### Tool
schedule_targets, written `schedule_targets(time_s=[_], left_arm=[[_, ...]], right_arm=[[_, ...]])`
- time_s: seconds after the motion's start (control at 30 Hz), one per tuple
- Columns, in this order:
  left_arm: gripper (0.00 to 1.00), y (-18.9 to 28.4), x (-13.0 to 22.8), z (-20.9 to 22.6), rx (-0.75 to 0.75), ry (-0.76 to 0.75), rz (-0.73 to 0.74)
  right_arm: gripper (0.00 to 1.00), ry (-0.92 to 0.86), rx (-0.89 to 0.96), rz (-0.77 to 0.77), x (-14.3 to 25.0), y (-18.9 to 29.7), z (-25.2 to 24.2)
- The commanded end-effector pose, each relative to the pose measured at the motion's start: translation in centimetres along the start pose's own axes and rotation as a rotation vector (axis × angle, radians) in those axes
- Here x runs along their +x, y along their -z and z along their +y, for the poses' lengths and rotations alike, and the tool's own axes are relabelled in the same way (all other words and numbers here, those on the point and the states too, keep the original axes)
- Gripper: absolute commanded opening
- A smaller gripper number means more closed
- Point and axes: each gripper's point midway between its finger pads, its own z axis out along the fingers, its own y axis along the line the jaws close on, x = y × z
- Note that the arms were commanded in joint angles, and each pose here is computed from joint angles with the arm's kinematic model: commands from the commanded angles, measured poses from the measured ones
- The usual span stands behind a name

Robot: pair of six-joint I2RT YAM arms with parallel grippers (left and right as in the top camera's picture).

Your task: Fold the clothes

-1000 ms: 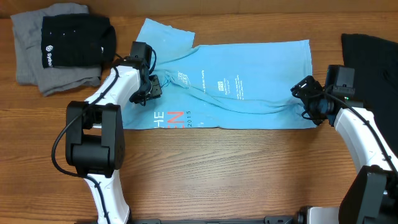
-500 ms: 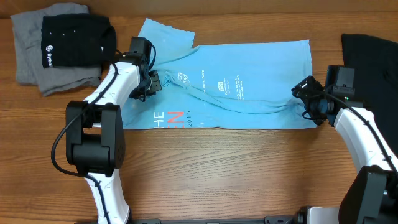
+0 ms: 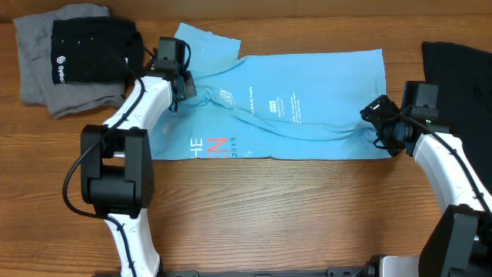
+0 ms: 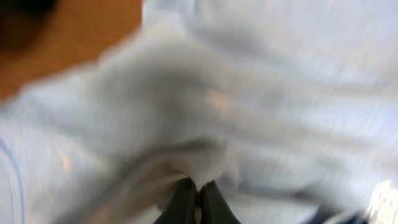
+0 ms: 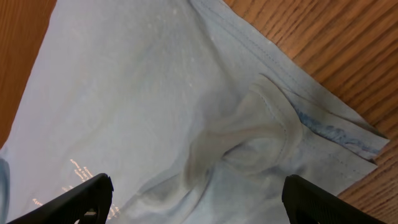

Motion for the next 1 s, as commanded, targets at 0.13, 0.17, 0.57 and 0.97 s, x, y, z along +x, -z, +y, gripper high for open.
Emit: schedule_targets(time_s=[0.13,0.17,0.57,0.97], left_arm=[[0.5,-0.2,-4.0,1.4,-0.005,0.037,-0.129],[0.7,-0.2,-4.2,1.5,-0.006,0.038,-0.136],[0.83,3.0,-4.4,0.8,0.072,-0.02,-0.001],[0.71,0.5,4.3,0.4,0.106,0.037,0.347]], right_arm=[[0.91,0.008,0.006,-0.006,-0.1,0.0,0.1],[0.91,0.008,0.006,-0.006,-0.1,0.0,0.1],[0.91,0.007,0.023,-0.01,-0.1,0.0,-0.3],[0.91,0.007,0.018,-0.015,-0.3,0.0,-0.1]])
